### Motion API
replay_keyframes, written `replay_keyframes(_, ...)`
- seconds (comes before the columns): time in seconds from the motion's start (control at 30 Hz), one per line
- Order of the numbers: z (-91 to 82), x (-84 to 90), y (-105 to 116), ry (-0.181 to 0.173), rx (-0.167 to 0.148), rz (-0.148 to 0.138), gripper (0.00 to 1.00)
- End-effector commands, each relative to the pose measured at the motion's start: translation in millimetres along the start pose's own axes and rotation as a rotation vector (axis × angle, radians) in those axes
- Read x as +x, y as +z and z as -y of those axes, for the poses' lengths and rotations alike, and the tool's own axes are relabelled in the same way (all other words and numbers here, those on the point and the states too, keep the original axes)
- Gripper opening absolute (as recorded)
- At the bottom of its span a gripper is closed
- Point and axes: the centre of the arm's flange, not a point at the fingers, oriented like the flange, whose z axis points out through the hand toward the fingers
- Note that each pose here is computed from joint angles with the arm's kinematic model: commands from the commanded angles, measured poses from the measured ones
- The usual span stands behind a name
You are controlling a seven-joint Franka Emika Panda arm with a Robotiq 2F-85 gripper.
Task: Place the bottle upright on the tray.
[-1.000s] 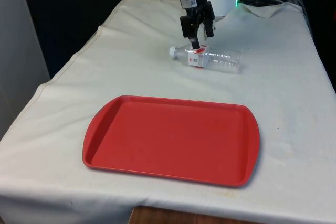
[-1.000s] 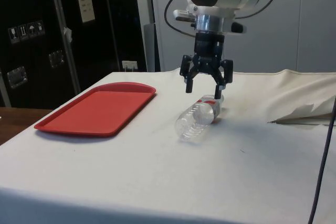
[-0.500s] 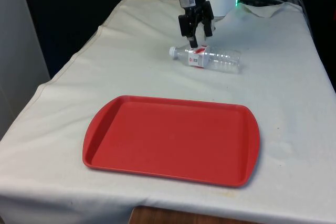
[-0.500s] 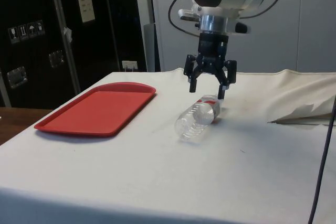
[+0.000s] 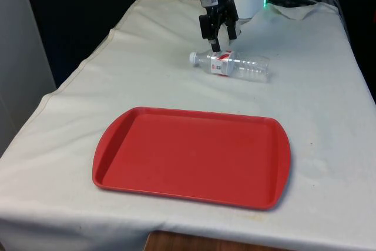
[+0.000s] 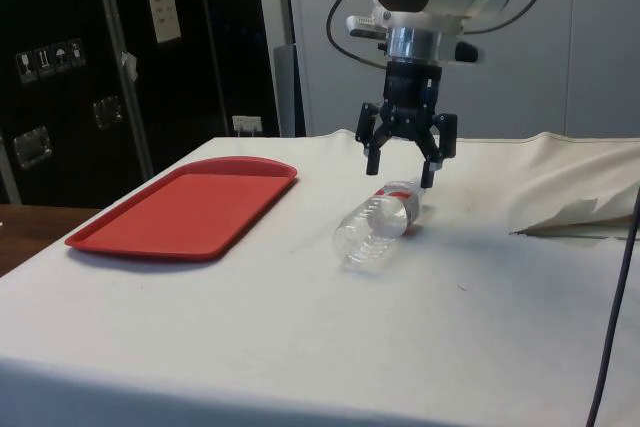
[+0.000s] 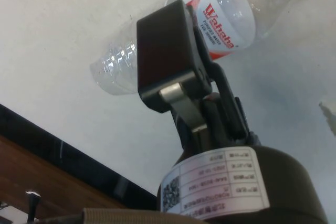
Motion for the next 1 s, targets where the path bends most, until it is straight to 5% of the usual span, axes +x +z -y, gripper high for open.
replay_keyframes(0.0, 0.5, -0.6, -1.4, 0.000, 0.006, 0.003, 1.00)
replay_keyframes(0.4, 3.2, -2.6, -5.9, -0.008, 0.004, 0.029, 1.00)
replay_keyframes(0.43, 1.3, -0.7, -0.5, -0.005, -0.007, 0.008, 1.00)
replay_keyframes(0.47, 3.4, -2.7, -6.3, -0.011, 0.003, 0.032, 1.00)
replay_keyframes(0.7, 5.1, 0.6, -7.9, -0.025, 0.001, 0.067, 1.00)
replay_keyframes(0.73, 3.0, 3.4, -1.8, -0.022, -0.014, 0.045, 1.00)
replay_keyframes(0.77, 5.4, 0.8, -7.9, -0.027, 0.000, 0.072, 1.00)
replay_keyframes(0.97, 5.6, 6.9, -5.0, -0.045, -0.005, 0.102, 1.00)
